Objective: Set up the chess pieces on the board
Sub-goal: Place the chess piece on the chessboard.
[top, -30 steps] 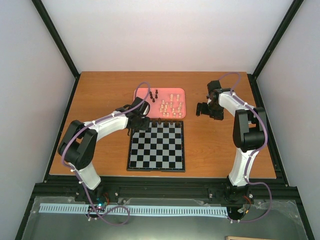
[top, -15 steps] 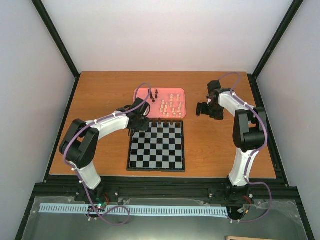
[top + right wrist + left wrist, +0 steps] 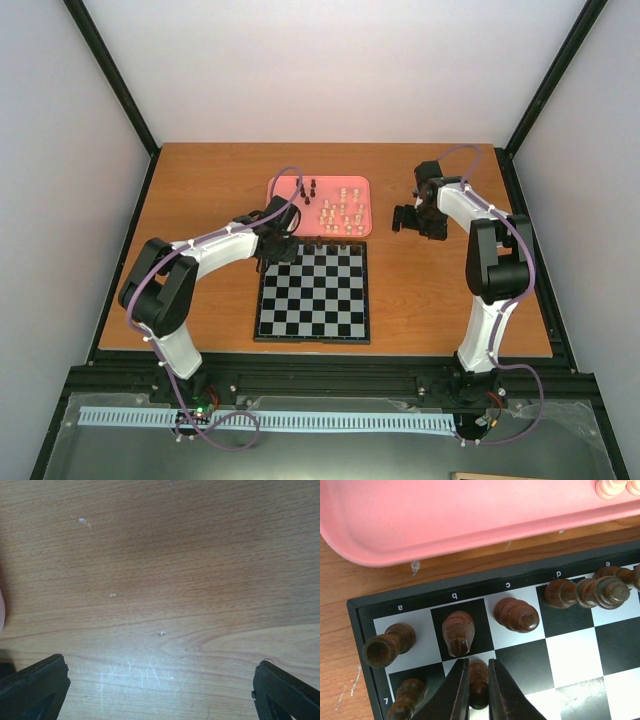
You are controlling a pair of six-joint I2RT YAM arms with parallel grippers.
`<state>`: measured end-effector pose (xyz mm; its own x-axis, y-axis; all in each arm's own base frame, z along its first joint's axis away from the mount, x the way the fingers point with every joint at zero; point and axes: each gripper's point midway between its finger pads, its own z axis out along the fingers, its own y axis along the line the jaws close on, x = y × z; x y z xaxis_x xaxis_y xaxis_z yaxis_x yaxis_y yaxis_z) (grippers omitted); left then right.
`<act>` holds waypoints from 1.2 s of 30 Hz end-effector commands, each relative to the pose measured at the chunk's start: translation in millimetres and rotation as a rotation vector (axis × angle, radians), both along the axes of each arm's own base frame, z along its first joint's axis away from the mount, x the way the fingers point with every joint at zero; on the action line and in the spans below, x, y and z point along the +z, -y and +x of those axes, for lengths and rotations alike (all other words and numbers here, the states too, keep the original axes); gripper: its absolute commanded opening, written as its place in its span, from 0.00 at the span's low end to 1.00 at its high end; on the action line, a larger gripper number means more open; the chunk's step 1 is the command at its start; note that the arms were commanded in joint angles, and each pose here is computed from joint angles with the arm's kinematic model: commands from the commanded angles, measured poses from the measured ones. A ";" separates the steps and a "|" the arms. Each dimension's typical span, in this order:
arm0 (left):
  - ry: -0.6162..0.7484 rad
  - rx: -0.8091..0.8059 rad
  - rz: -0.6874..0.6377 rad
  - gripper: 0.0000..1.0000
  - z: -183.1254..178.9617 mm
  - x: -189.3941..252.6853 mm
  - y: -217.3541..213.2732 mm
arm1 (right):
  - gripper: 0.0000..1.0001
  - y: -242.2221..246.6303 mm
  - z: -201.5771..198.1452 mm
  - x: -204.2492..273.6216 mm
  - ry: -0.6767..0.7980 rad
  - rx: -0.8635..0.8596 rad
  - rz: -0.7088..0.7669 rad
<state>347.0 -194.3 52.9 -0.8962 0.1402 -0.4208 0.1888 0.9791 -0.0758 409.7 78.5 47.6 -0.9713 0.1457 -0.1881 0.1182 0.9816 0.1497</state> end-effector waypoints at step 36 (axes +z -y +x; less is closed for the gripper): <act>0.006 -0.024 0.049 0.27 -1.9 15.5 -8.2 | 1.00 -5.8 2.4 5.9 0.020 0.003 0.021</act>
<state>338.1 -184.2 48.7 -0.9057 0.1833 -0.3823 0.2079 0.9779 -0.0237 409.6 80.1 47.8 -0.9717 0.1454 -0.1864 0.1165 0.9806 0.1578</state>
